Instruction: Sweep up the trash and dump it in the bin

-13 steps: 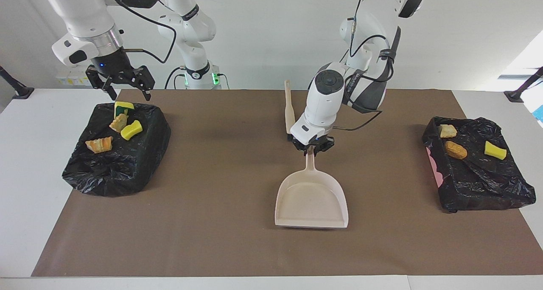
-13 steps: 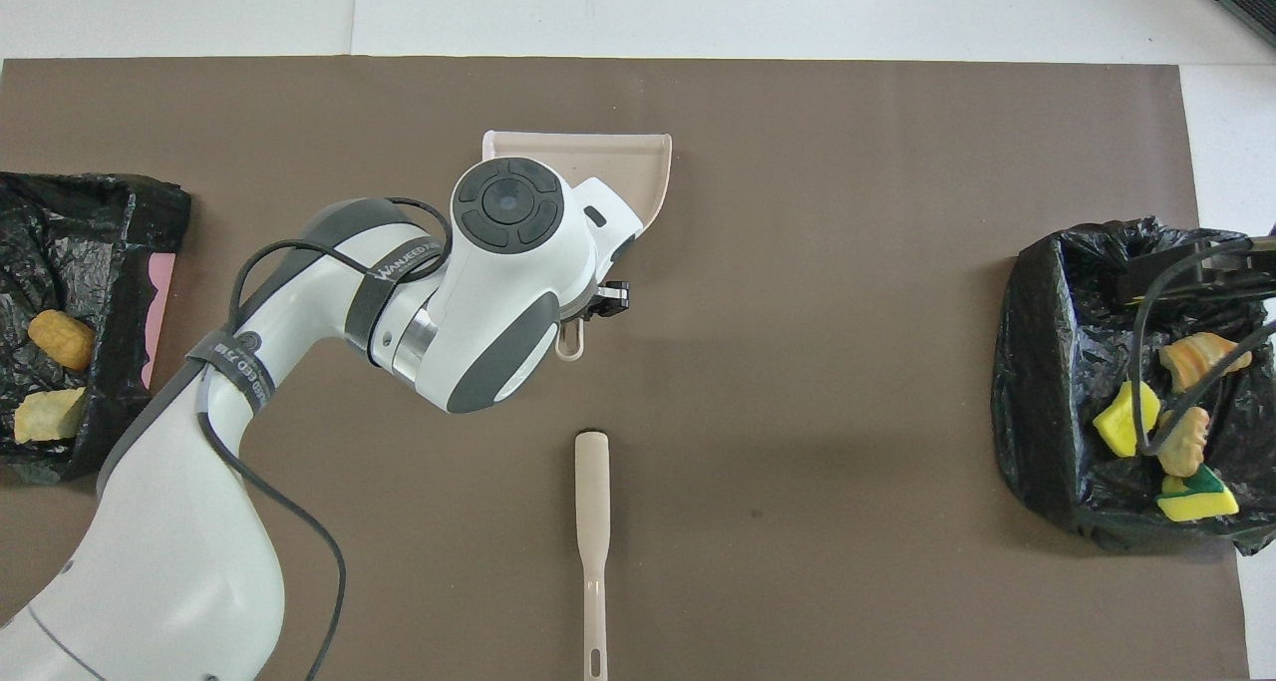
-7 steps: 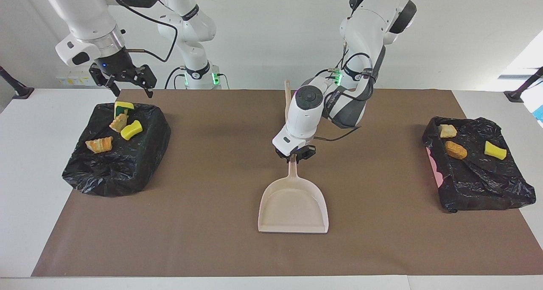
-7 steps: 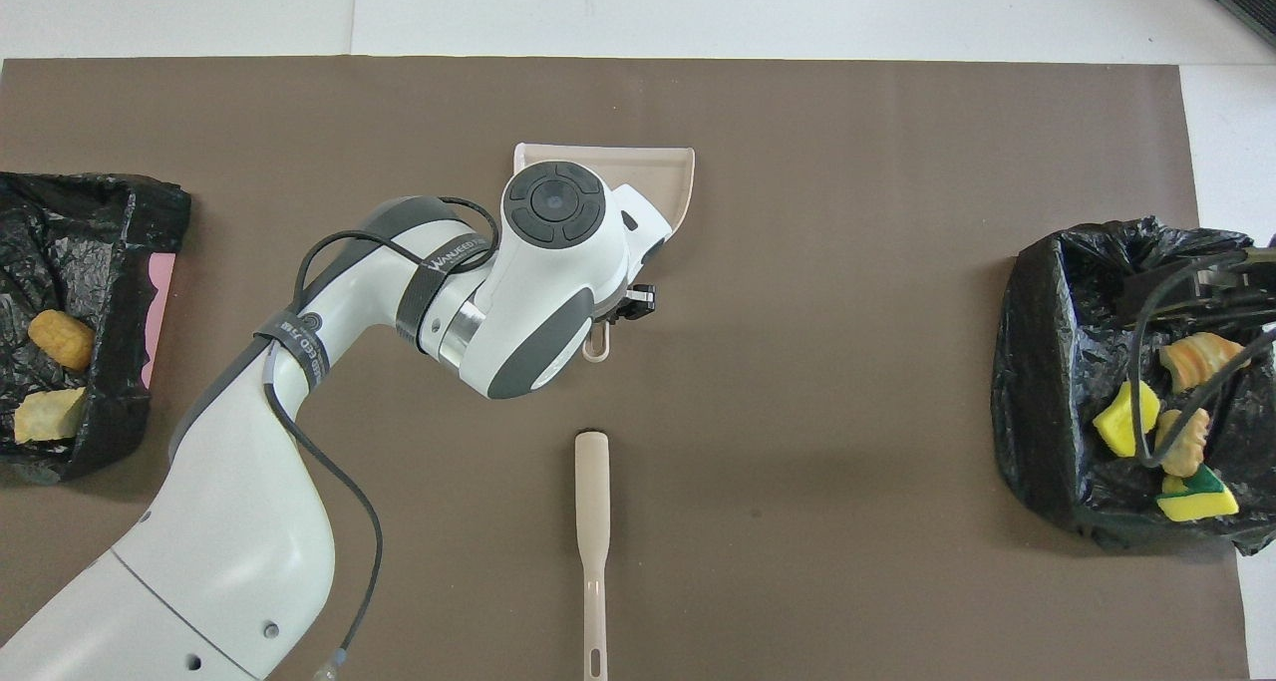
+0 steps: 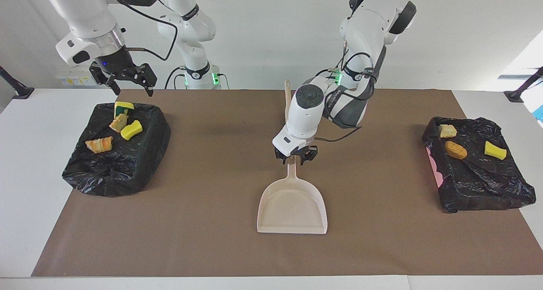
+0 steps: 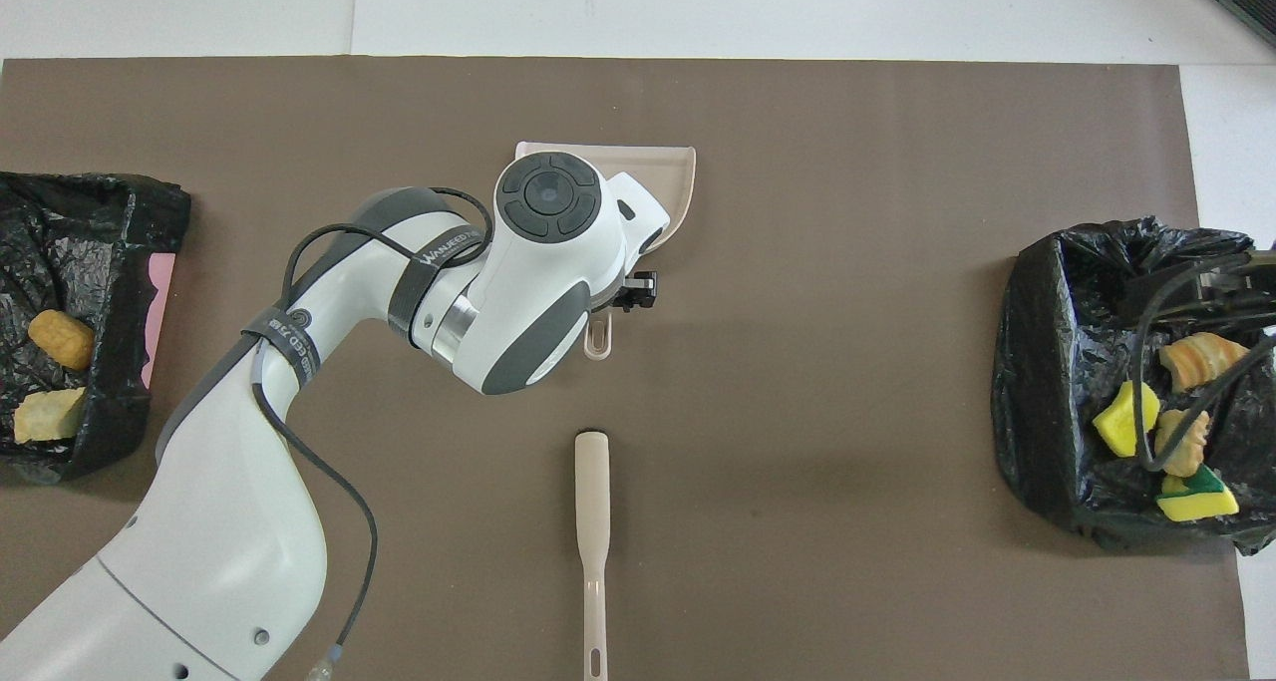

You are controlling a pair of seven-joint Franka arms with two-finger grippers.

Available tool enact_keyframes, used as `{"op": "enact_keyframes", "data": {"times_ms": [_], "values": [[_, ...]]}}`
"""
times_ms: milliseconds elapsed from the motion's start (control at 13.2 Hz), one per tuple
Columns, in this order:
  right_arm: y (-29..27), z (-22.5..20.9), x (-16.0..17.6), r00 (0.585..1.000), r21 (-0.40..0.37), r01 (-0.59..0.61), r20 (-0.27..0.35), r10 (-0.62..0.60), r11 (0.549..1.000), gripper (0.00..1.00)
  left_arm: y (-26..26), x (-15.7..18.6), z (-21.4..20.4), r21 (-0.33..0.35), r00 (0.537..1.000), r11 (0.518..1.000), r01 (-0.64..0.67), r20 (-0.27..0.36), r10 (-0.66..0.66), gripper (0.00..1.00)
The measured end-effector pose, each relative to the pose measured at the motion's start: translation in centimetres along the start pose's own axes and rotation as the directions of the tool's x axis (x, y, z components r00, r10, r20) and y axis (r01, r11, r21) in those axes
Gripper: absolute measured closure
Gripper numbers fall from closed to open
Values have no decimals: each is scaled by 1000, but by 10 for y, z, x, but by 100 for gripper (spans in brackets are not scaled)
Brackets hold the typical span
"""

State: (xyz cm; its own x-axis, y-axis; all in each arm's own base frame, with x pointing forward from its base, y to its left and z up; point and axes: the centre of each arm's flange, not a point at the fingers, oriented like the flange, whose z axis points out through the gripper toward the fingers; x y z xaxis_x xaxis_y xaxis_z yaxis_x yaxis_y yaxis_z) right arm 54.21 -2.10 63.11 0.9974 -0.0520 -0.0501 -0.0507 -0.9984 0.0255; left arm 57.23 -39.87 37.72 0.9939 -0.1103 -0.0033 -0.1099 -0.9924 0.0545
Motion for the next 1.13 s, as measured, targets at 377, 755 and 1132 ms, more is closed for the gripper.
{"op": "enact_keyframes", "data": {"times_ms": [377, 755, 1132], "values": [[0, 0, 0, 1000, 0, 0, 1, 0, 1000, 0, -58, -12, -68, 107, 998, 994, -28, -58, 35, 0], [-3, 0, 0, 1000, 0, 6, 1, -6, 1000, 0, -170, -50, -181, 142, 994, 986, -89, -48, 96, 0], [-3, 0, 0, 1000, 0, 6, 1, -6, 1000, 0, -255, -87, -264, 116, 992, 988, -101, -65, 109, 0]]}}
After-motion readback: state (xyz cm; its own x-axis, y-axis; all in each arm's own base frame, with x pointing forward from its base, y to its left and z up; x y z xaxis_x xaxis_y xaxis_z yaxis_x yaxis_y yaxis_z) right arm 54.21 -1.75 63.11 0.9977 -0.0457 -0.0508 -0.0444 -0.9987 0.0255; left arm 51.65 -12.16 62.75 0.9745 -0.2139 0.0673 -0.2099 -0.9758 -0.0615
